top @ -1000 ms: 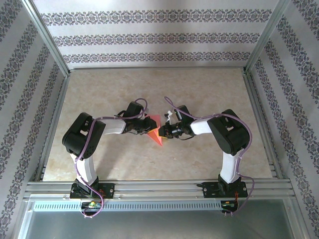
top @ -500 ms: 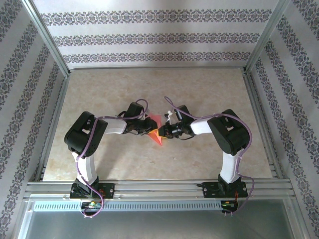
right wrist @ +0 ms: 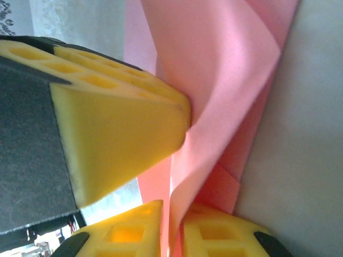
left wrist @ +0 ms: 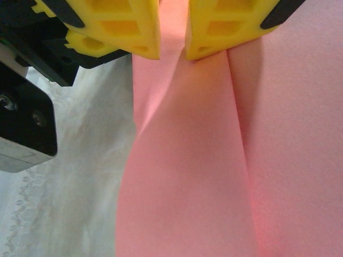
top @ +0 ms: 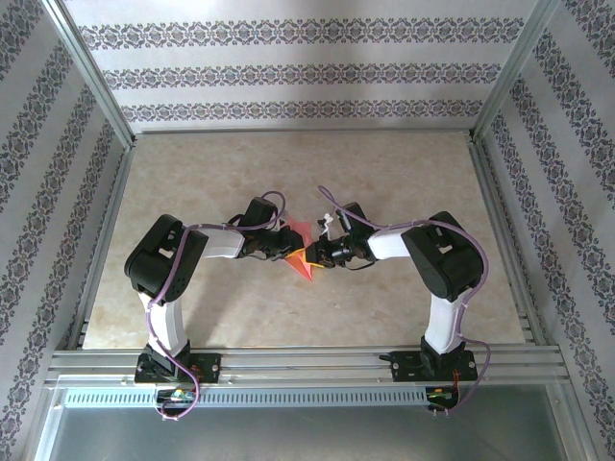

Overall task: Fold a paper plane with a square sheet of paper (pick it up from the middle)
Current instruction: Fourth fold the wing at the center of the table.

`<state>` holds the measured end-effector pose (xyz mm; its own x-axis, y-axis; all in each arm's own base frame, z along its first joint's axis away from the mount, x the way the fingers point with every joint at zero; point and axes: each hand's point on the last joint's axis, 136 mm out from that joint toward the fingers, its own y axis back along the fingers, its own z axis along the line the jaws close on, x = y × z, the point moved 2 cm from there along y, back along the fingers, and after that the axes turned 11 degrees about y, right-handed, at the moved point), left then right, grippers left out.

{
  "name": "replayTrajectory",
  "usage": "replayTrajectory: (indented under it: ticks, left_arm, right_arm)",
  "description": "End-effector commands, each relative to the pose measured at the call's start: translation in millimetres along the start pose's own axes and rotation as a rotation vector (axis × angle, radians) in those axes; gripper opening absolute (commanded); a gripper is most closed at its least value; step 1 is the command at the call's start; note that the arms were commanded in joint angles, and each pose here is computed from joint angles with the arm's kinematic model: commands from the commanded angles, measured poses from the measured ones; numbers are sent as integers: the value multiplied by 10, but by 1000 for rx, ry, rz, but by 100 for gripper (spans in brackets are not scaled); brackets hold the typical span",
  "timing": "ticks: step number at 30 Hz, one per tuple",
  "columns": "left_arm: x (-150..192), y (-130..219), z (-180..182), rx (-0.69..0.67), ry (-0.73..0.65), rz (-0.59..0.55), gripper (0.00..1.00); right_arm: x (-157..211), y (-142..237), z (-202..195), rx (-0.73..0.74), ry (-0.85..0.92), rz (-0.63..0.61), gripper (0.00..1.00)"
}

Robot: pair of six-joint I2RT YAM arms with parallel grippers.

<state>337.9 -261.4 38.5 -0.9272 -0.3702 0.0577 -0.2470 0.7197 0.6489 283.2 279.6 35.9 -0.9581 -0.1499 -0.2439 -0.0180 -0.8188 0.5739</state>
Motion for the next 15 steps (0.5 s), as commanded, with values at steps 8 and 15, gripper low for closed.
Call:
replayTrajectory:
  ticks: [8, 15]
  left_arm:
    - [-6, -61, 288, -84, 53, 6, 21]
    - [-6, -64, 310, -94, 57, 7, 21]
  right_arm:
    - [111, 111, 89, 15, -71, 38, 19]
    - [221, 51, 24, 40, -97, 71, 19]
